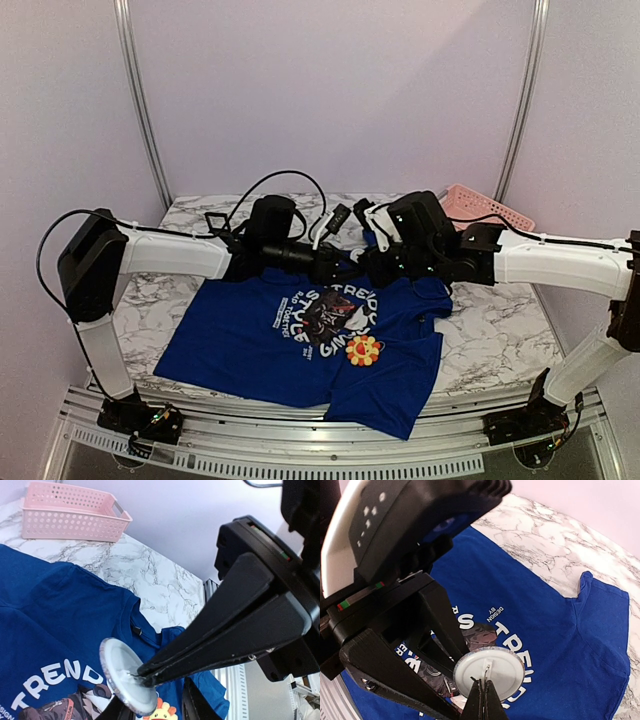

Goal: Pin the brooch onto the clothing
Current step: Pass from the right arm to the left

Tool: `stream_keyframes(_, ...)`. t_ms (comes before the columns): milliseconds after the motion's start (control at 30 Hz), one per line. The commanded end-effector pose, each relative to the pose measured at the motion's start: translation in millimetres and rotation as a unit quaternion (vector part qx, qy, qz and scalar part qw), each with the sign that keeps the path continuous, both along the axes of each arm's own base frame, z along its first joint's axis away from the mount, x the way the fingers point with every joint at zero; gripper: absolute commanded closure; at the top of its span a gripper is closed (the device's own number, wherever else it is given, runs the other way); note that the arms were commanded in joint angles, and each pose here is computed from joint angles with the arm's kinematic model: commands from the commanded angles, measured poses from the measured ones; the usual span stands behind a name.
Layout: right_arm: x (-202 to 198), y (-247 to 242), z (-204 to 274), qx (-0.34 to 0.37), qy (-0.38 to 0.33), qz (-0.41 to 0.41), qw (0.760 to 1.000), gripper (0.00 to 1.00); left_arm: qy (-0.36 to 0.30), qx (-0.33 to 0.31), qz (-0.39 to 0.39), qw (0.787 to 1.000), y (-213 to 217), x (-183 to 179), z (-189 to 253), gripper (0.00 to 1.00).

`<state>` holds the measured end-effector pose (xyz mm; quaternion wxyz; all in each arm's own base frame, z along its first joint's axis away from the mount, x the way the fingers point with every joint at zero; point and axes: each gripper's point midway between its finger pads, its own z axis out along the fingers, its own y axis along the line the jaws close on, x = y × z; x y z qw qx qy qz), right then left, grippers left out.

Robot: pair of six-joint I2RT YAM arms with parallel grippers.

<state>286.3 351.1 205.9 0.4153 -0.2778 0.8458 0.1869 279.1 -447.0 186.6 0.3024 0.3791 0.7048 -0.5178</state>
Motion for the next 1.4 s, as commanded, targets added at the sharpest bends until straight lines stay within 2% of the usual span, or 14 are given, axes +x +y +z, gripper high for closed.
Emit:
stream_keyframes(0,-6.2,1.2,9.9,0.013,-0.012,0.013,1.000,1.00,-0.010,-0.014,0.001,1.000,4.0,5.6,15.5,0.75)
stream_keyframes(133,-7.1,2.9,10.9,0.016,-0.012,0.018,1.000,1.00,-0.017,-0.016,-0.002,1.000,3.9,6.0,16.5,0.90)
stream_keyframes(300,-9.6,5.2,10.8,0.018,-0.012,0.026,0.999,1.00,-0.020,-0.019,-0.005,1.000,4.4,6.2,16.7,1.00)
stream_keyframes(800,-10.3,-7.9,-5.7,-0.006,0.010,-0.004,1.000,1.00,-0.033,-0.031,-0.013,0.999,8.2,5.7,19.0,1.00)
stream_keyframes(1167,-13.5,-12.5,-11.6,-0.015,0.033,-0.014,0.999,0.88,-0.040,-0.030,-0.016,0.999,10.4,3.8,18.3,1.00)
stream_keyframes(1367,-17.6,-13.8,8.1,0.019,0.020,-0.009,1.000,0.86,-0.038,-0.030,-0.017,0.999,10.5,2.5,16.8,1.00)
